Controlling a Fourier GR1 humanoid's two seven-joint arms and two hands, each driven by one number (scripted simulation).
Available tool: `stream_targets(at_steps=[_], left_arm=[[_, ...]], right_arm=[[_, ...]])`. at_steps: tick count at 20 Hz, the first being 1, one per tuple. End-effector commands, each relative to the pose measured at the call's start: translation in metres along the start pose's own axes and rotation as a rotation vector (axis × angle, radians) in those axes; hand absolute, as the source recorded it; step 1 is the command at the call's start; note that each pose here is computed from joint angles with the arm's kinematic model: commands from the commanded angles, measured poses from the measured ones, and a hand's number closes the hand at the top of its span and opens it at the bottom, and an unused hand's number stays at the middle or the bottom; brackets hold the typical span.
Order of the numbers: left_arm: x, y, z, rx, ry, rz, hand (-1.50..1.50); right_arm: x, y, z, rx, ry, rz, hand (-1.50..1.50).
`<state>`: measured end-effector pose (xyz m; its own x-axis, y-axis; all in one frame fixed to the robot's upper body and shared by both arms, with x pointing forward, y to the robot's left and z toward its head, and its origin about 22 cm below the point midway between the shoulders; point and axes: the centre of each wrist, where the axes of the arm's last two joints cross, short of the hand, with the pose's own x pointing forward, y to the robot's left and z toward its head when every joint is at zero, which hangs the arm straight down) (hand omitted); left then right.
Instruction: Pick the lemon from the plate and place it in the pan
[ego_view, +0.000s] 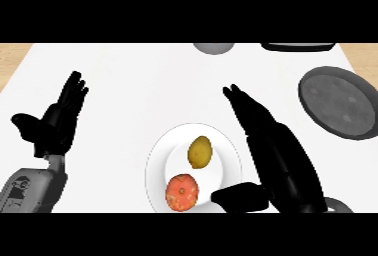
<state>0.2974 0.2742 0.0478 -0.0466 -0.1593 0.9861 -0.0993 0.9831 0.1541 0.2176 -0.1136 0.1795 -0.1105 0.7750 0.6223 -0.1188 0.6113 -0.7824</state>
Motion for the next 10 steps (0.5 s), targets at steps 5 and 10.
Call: stream_targets(at_steps=[5, 10], left_arm=[[-0.002, -0.002, -0.001, 0.002, 0.015, -0.005, 0.0], [-0.005, -0.001, 0.002, -0.011, 0.003, 0.01, 0.0]], right_arm=[[0.032, 0.038, -0.009, 0.078, 0.099, 0.059, -1.5], [0.019, 0.04, -0.028, 0.05, 0.157, 0.039, -1.5]])
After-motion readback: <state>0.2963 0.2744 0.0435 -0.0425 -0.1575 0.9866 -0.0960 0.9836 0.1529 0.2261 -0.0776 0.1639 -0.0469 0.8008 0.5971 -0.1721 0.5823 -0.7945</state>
